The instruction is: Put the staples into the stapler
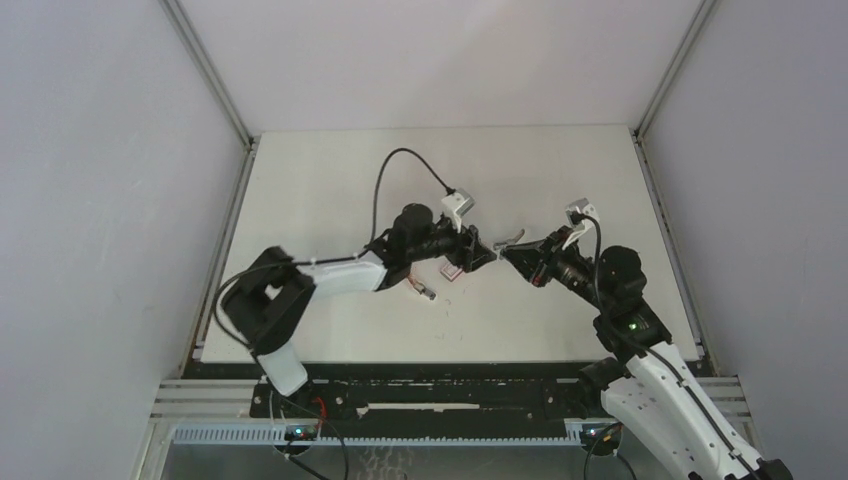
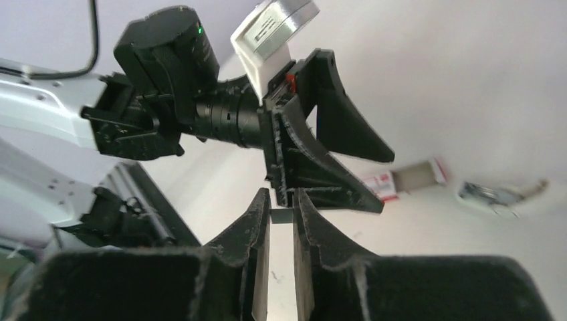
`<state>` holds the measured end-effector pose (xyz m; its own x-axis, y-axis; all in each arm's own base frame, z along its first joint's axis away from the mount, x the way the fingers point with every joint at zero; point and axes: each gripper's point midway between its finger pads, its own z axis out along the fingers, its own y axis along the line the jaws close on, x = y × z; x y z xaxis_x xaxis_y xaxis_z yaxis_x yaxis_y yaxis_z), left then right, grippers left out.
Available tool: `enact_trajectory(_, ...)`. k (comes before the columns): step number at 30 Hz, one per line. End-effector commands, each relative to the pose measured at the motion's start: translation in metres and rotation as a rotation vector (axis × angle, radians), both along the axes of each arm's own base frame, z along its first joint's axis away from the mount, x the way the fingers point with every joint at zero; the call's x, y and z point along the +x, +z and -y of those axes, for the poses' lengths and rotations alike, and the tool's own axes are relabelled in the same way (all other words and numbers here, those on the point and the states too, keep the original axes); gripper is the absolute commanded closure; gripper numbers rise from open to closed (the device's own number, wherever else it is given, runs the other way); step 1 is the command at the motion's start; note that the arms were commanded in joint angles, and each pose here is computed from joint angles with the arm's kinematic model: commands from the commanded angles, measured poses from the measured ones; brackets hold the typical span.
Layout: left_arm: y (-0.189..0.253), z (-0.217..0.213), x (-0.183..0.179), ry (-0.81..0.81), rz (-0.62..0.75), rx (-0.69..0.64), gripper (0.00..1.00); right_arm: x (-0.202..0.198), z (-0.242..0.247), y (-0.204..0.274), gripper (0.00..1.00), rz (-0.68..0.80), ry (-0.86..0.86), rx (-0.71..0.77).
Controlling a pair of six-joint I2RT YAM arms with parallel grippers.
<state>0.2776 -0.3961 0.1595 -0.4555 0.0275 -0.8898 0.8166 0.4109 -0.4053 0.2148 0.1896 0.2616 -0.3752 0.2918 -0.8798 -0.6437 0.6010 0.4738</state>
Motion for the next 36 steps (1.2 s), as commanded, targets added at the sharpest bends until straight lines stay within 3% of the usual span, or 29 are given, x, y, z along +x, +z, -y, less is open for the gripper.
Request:
enact_trajectory(1,-0.001,0.033,0.041,-0.005,0.193,0.093,0.30,0.012,0.028,-0.018,0.90,-0.022,-0.148,-0.151)
enact_trajectory(10,-0.058,0.060,0.088,0.035,0.268,0.290,0.28,0.013,0.038,-0.018,0.90,-0.019,-0.196,-0.162)
enact_trajectory(14,-0.058,0.066,0.091,0.030,0.278,0.321,0.24,0.011,0.040,-0.013,0.90,-0.012,-0.201,-0.147)
enact_trajectory(25,-0.097,0.068,0.097,0.108,0.150,0.432,0.24,-0.001,0.038,0.006,0.90,0.026,-0.169,-0.095)
enact_trajectory(34,-0.100,0.069,0.099,0.157,0.124,0.426,0.27,-0.006,0.035,0.011,0.90,0.025,-0.148,-0.070)
enact_trajectory(36,-0.107,0.070,0.096,0.150,0.113,0.438,0.32,-0.006,0.035,0.011,0.90,0.025,-0.146,-0.067)
